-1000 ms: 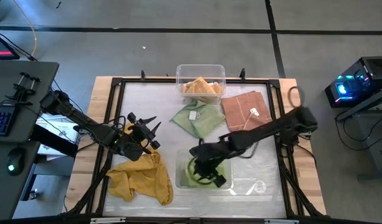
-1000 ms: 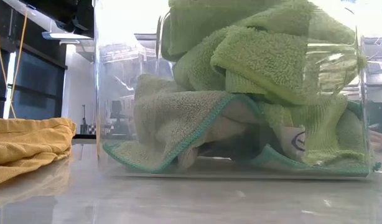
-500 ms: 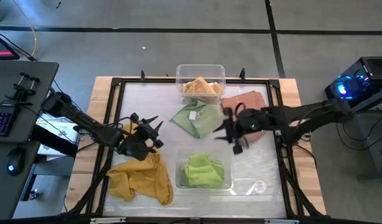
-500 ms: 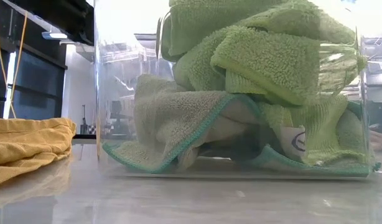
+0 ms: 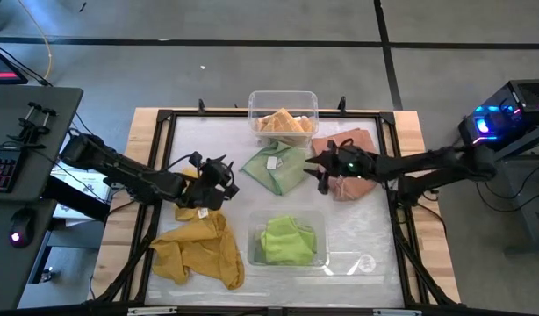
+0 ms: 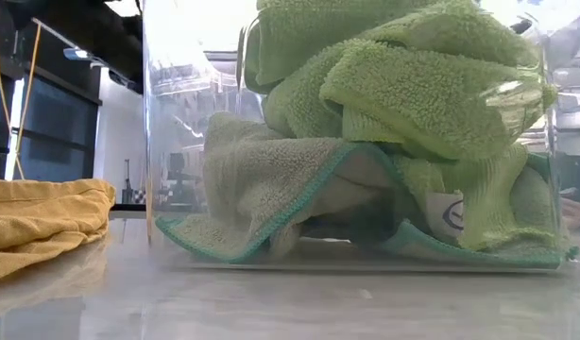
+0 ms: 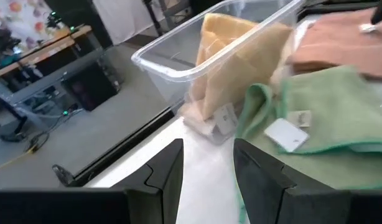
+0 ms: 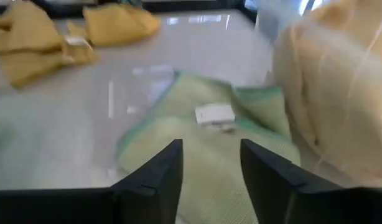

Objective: Sort towels by color in basket
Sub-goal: Put the green towel into the bottom transparent bin

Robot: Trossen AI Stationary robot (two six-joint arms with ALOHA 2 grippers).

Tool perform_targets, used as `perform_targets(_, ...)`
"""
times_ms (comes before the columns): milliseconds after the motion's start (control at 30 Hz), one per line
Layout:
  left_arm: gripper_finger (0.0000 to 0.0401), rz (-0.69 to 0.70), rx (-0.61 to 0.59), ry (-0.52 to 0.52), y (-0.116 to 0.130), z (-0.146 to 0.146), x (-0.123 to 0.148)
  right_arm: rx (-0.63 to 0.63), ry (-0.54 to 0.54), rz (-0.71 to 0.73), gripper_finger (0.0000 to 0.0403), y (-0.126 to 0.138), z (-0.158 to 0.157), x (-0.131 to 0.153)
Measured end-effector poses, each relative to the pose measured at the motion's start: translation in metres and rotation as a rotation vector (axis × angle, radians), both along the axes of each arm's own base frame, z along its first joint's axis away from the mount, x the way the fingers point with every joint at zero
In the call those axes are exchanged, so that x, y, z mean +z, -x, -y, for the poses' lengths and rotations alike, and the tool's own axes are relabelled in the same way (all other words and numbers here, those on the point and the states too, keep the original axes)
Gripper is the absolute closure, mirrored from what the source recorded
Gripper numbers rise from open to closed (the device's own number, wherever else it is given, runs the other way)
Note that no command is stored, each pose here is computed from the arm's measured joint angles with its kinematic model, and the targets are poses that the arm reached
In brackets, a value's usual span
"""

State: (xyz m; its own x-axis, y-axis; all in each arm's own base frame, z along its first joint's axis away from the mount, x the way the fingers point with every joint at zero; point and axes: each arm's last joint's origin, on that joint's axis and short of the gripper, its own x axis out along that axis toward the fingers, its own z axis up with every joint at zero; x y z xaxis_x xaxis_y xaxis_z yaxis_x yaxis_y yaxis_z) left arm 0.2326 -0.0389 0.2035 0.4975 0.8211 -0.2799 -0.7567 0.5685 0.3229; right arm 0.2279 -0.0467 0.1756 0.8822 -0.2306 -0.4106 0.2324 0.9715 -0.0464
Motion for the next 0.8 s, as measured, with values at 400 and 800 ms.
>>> perform_targets(400, 0.0274, -0.018, -0.017, 0.024, -0.005, -0.010, 0.002, 0.093, 0.085, -0.311, 0.0193, -0.057, 0.019, -0.062)
perform_targets(800, 0.0274, -0.005, -0.057, 0.022, -0.008, -0.004, 0.004, 0.018, -0.007, -0.374, 0.0380, -0.058, 0.026, -0.093)
